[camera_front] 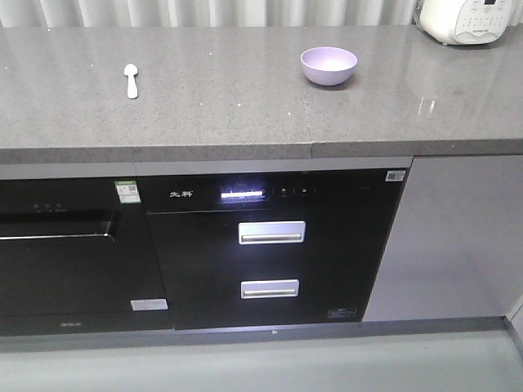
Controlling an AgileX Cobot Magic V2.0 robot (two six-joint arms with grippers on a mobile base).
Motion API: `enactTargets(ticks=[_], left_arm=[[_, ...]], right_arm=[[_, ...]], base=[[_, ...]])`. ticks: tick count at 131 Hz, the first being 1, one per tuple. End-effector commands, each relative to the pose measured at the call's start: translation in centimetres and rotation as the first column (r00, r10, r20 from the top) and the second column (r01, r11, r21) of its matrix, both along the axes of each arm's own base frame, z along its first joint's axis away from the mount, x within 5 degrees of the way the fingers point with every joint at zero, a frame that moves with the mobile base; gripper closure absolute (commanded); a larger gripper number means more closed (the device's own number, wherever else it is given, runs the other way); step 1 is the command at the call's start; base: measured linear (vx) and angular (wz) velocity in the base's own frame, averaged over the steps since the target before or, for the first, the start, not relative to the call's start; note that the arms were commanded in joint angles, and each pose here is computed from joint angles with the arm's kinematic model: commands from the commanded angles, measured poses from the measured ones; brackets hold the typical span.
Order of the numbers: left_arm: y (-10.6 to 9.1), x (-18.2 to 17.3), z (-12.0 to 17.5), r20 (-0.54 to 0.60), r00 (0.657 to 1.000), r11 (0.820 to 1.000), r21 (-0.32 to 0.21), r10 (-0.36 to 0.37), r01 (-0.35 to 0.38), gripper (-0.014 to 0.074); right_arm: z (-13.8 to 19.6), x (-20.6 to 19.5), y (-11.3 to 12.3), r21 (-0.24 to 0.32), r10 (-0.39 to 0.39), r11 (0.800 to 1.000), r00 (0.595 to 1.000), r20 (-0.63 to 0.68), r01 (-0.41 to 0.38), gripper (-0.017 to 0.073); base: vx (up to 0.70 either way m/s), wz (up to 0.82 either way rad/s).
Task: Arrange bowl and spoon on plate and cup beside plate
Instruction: 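Drive the base toward the counter holding the spoon and bowl, then approach the counter edge and stop facing the spoon and bowl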
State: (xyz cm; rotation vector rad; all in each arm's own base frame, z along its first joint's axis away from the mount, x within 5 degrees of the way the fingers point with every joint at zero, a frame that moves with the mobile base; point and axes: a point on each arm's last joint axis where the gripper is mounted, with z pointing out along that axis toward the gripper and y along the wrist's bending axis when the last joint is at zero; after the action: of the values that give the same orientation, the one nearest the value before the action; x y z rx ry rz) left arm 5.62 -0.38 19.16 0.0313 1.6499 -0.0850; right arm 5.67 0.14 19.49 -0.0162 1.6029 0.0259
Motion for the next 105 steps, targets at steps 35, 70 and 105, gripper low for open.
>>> enactTargets(ticks=[35,70,105], left_arm=[[-0.09,-0.05,0.4,0.077,0.997,1.0,-0.022,-0.012,0.014,0.06],[-0.09,-0.05,0.4,0.077,0.997,1.0,-0.022,-0.012,0.014,0.06],[-0.09,-0.05,0.4,0.077,0.997,1.0,-0.022,-0.012,0.014,0.06]], right_arm=[[0.49,0.0,0.03,-0.011,0.003,1.0,0.997,0.074,-0.002,0.0564],[0.49,0.0,0.03,-0.011,0.003,1.0,0.997,0.074,-0.002,0.0564],[0.49,0.0,0.03,-0.011,0.003,1.0,0.997,0.074,-0.002,0.0564]], base=[[0.24,-0.03],[0.21,-0.03],[0.19,-0.02]])
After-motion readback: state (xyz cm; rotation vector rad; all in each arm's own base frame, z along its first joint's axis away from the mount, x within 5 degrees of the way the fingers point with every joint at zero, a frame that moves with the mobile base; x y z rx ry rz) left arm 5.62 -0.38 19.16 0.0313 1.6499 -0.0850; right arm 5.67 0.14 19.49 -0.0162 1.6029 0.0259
